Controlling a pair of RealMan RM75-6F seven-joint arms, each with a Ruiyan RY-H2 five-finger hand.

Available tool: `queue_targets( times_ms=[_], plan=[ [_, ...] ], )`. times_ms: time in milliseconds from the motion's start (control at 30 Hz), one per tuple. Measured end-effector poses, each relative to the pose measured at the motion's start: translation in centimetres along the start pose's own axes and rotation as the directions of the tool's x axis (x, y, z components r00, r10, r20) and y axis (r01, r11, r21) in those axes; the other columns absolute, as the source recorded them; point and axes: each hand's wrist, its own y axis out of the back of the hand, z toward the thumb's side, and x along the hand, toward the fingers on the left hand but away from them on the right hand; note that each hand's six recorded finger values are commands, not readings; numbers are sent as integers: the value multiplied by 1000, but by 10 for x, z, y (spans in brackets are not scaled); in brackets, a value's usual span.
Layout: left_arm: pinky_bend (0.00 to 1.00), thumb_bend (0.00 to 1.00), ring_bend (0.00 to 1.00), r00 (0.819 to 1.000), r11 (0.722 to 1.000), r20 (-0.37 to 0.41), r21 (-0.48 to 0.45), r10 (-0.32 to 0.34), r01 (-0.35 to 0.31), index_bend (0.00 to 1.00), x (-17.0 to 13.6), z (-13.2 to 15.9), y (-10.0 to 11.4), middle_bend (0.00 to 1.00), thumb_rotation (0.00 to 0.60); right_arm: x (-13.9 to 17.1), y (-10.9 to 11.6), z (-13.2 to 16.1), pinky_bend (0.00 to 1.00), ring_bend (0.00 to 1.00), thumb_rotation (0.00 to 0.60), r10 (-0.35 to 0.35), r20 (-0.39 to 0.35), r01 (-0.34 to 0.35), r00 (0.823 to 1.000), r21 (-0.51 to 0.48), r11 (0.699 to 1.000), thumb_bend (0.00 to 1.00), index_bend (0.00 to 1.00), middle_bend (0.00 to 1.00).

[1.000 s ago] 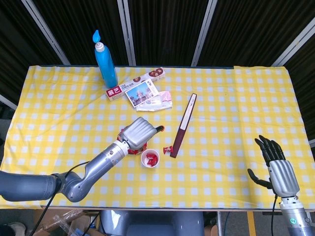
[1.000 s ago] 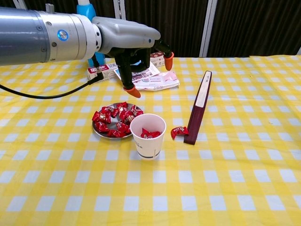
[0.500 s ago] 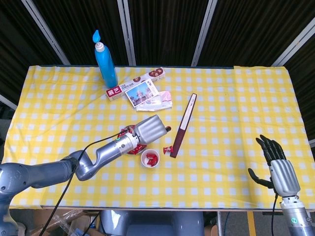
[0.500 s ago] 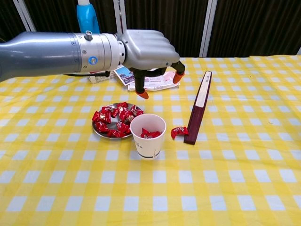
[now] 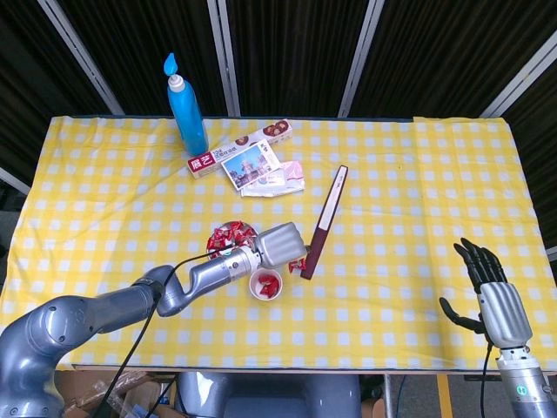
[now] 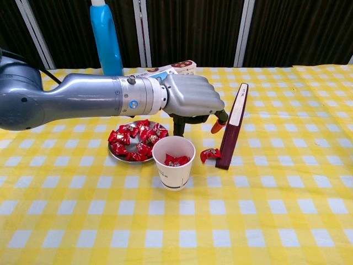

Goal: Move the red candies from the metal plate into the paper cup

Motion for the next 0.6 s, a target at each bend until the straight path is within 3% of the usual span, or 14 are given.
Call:
queue_targets(
  times_ms=[600],
  plan=[
    [947,197,838,1000,1000,23,-23,-19,20,444,21,18,-9,850,600,0,1,2,0,0,600,-1,-9,1,1000,-15,1000,387,0,0]
  ],
)
